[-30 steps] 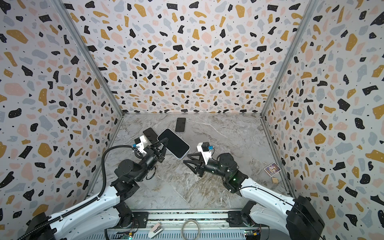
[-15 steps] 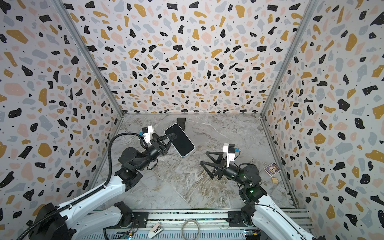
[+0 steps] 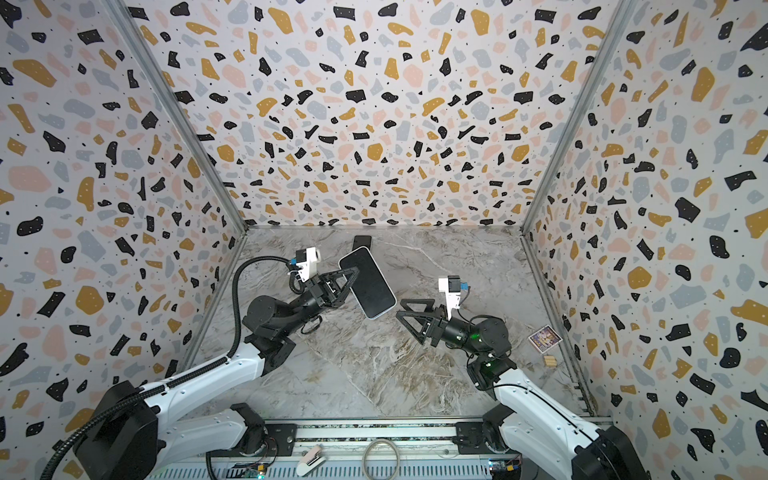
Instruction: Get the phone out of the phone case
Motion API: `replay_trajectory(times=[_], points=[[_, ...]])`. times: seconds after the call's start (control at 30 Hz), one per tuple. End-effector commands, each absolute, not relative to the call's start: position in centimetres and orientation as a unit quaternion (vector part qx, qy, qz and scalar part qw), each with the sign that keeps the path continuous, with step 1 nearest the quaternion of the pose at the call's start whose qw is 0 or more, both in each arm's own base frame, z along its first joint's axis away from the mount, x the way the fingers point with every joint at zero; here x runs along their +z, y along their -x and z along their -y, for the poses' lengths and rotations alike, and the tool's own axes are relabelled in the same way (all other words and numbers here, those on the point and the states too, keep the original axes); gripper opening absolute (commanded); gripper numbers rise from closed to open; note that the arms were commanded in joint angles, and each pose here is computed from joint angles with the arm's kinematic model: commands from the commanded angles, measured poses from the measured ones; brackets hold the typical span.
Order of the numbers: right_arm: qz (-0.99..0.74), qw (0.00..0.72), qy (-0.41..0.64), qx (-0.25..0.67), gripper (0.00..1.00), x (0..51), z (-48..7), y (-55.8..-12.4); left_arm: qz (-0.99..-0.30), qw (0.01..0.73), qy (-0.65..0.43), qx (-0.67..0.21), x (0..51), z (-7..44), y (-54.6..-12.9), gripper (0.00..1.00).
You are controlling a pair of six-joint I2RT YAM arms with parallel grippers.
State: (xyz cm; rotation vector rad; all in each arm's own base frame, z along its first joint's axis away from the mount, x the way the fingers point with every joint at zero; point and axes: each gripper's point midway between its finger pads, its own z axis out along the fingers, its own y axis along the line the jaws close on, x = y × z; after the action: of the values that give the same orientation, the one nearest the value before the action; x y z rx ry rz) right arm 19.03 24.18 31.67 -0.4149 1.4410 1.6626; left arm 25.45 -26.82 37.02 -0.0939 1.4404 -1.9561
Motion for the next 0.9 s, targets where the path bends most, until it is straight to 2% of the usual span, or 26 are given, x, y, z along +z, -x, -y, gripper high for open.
replay_trajectory(times=[0.0, 0.17, 0.33, 0.53, 0.87], points=[[-0.521, 0.457, 0.197, 0.694, 0.82, 35.5, -23.9, -17.5, -0.51, 0.371, 0.003, -0.776, 39.7, 26.0, -23.9, 0.0], [-0.519, 0.457, 0.194, 0.696, 0.78, 35.6, -24.0, -17.7, -0.511, 0.372, -0.001, -0.775, 39.7, 26.2, -23.8, 0.0], [-0.508, 0.455, 0.196, 0.704, 0.68, 36.2, -24.2, -17.8, -0.515, 0.373, -0.002, -0.772, 39.3, 26.4, -23.9, 0.0], [-0.498, 0.444, 0.202, 0.717, 0.61, 36.7, -24.7, -17.5, -0.52, 0.374, -0.001, -0.768, 38.9, 26.6, -24.0, 0.0], [-0.501, 0.44, 0.202, 0.718, 0.37, 36.3, -25.0, -17.6, -0.52, 0.373, -0.001, -0.769, 38.8, 26.7, -24.1, 0.0]])
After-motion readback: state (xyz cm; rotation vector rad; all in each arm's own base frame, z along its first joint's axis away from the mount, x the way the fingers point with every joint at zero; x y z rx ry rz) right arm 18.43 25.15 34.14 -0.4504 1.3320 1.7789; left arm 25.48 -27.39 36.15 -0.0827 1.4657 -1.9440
